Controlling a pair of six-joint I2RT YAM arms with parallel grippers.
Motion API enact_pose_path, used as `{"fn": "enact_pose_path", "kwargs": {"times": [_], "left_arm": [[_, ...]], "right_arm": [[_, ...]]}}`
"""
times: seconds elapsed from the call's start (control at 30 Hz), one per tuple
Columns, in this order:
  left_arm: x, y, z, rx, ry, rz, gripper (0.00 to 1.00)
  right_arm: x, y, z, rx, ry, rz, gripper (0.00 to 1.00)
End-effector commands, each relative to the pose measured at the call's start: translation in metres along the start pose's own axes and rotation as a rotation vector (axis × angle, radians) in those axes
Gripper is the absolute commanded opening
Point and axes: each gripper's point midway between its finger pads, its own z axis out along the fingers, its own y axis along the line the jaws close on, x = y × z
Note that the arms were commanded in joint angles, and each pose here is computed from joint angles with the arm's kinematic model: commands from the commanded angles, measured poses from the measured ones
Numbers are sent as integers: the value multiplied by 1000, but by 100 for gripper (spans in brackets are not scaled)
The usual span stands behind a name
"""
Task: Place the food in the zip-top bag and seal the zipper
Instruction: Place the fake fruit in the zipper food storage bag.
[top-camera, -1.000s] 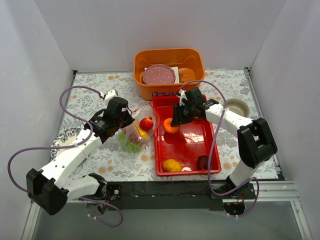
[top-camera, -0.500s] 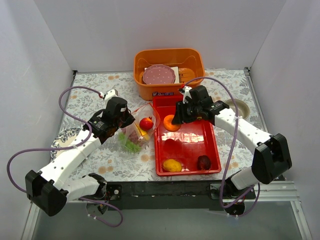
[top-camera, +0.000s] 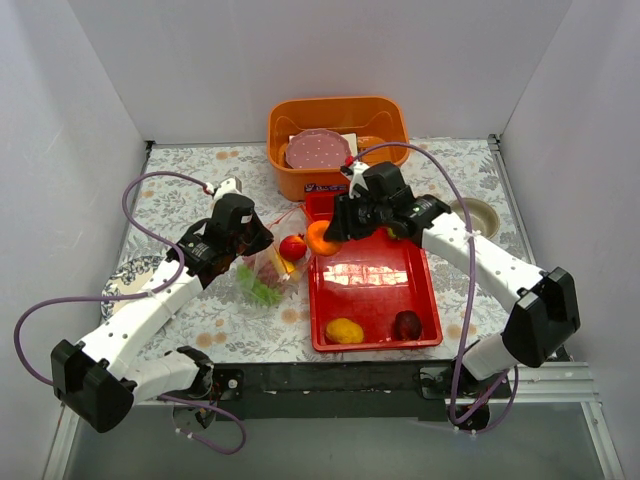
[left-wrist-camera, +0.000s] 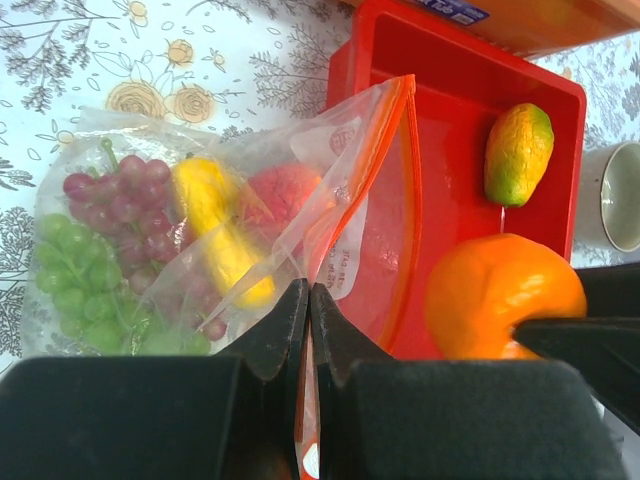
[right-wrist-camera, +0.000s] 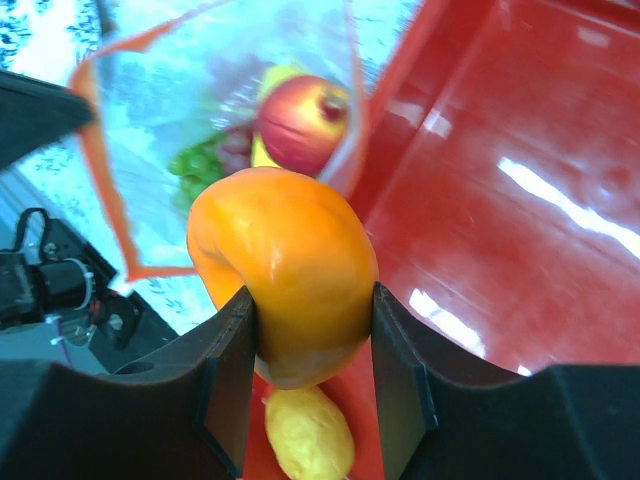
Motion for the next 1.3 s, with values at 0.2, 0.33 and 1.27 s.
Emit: {"fn": "enact_pose_path", "kwargs": {"times": [0.2,0.33,1.27], "left_arm": [[4,-15,-12,118,21,33,0],[-6,-26,-18,153,5,8,0],[-51,2,-55,22,-212,-135,0]], "right_arm": [[-5,55,52,-106,38,-51,17],[-7,71,66,-138,51,-91,17],[-44,19,17,92,-71,-120,84]]}}
